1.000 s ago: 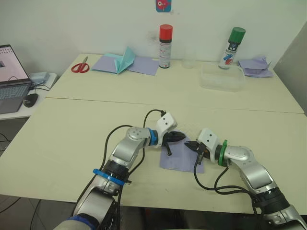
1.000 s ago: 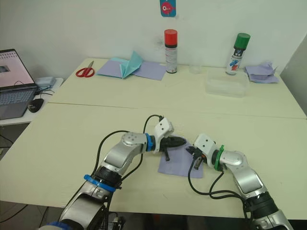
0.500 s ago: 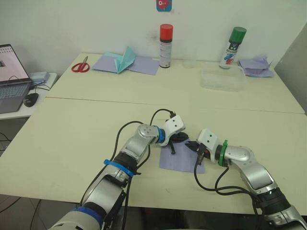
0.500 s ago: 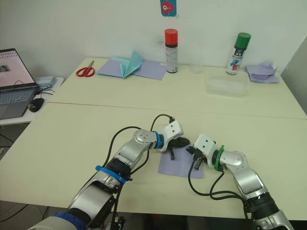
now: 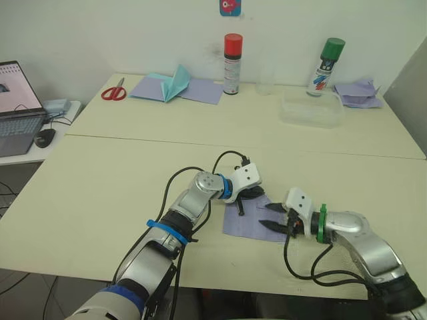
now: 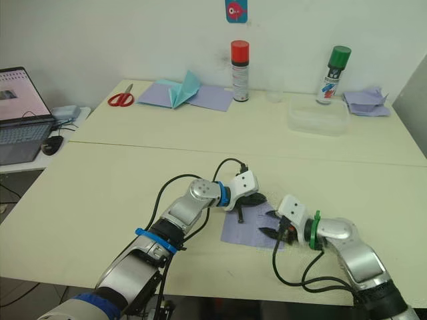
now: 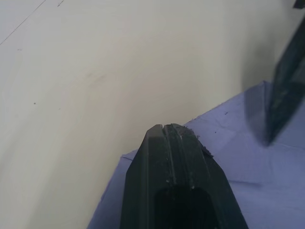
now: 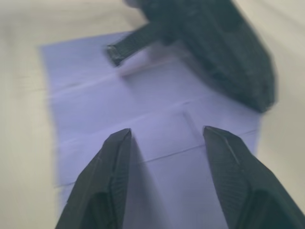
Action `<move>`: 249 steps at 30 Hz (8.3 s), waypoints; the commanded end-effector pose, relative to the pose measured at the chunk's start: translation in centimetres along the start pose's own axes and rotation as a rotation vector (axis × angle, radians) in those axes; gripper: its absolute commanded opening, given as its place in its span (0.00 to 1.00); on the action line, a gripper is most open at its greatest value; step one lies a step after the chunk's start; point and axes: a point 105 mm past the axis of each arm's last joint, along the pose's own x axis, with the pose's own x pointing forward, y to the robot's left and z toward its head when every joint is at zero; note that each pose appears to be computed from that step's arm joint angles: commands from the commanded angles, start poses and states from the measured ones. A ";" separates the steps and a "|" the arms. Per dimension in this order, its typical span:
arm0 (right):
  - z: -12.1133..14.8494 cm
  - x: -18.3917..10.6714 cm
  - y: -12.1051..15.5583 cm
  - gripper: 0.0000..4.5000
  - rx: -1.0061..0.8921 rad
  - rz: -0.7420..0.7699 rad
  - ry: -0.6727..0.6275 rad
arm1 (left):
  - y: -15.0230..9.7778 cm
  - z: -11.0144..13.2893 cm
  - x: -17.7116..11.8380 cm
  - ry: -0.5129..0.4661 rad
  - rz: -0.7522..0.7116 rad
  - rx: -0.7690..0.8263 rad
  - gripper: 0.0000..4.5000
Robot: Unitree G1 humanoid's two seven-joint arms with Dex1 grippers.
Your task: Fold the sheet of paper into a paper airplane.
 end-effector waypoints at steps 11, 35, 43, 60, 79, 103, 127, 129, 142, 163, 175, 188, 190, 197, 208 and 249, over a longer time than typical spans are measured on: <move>-0.1 1.0 -4.5 0.01 0.077 -0.257 -0.017 | -0.5 -1.5 0.2 0.067 -0.035 0.007 0.00; 0.4 0.4 -3.1 0.01 0.066 -0.219 -0.047 | -0.6 -1.8 0.2 0.074 -0.047 0.016 0.00; -2.2 1.3 -2.3 0.01 0.042 -0.177 0.101 | 0.3 1.6 -0.1 -0.083 -0.022 0.016 0.00; -2.4 0.7 -2.5 0.01 0.053 -0.210 0.105 | -0.1 -0.4 0.6 0.003 -0.019 0.016 0.00; -2.1 2.2 -2.3 0.01 0.064 -0.193 0.095 | 4.5 0.1 -6.3 -0.227 0.279 -0.172 0.00; -1.9 2.3 -2.8 0.00 0.048 -0.178 0.093 | -1.2 -3.5 -8.4 -0.200 0.136 -0.843 0.73; -1.9 2.4 -2.7 0.00 0.050 -0.184 0.091 | 3.5 -1.5 -8.3 -0.098 0.083 -0.381 0.73; -1.9 2.5 -2.7 0.00 0.049 -0.182 0.090 | 3.9 -1.8 -8.4 -0.067 0.043 -0.357 0.73; -1.7 2.8 -2.5 0.00 0.050 -0.173 0.087 | 4.2 -3.2 -7.2 0.086 -0.177 -0.411 0.73; -1.7 2.8 -2.7 0.00 0.052 -0.178 0.087 | 3.7 -2.4 -7.8 -0.040 -0.234 -0.581 0.73; -1.7 2.9 -2.8 0.00 0.051 -0.177 0.088 | 3.3 -2.4 -7.6 -0.083 -0.209 -0.608 0.17; -1.8 2.8 -2.7 0.00 0.051 -0.178 0.090 | 4.2 -1.9 -8.6 -0.172 -0.123 -0.608 0.01; -1.8 2.8 -2.7 0.00 0.051 -0.178 0.091 | 3.8 -1.5 -8.9 -0.187 -0.131 -0.566 0.01; -1.7 3.0 -2.6 0.00 0.050 -0.170 0.089 | 2.7 -1.1 -9.5 -0.192 -0.124 -0.457 0.16; -1.8 3.0 -2.4 0.00 0.042 -0.159 0.091 | 2.3 -3.3 -13.5 -0.182 -0.004 -0.688 0.81; -1.5 3.0 -2.6 0.00 0.049 -0.179 0.084 | 3.2 -2.0 -8.2 -0.228 0.006 -1.182 0.12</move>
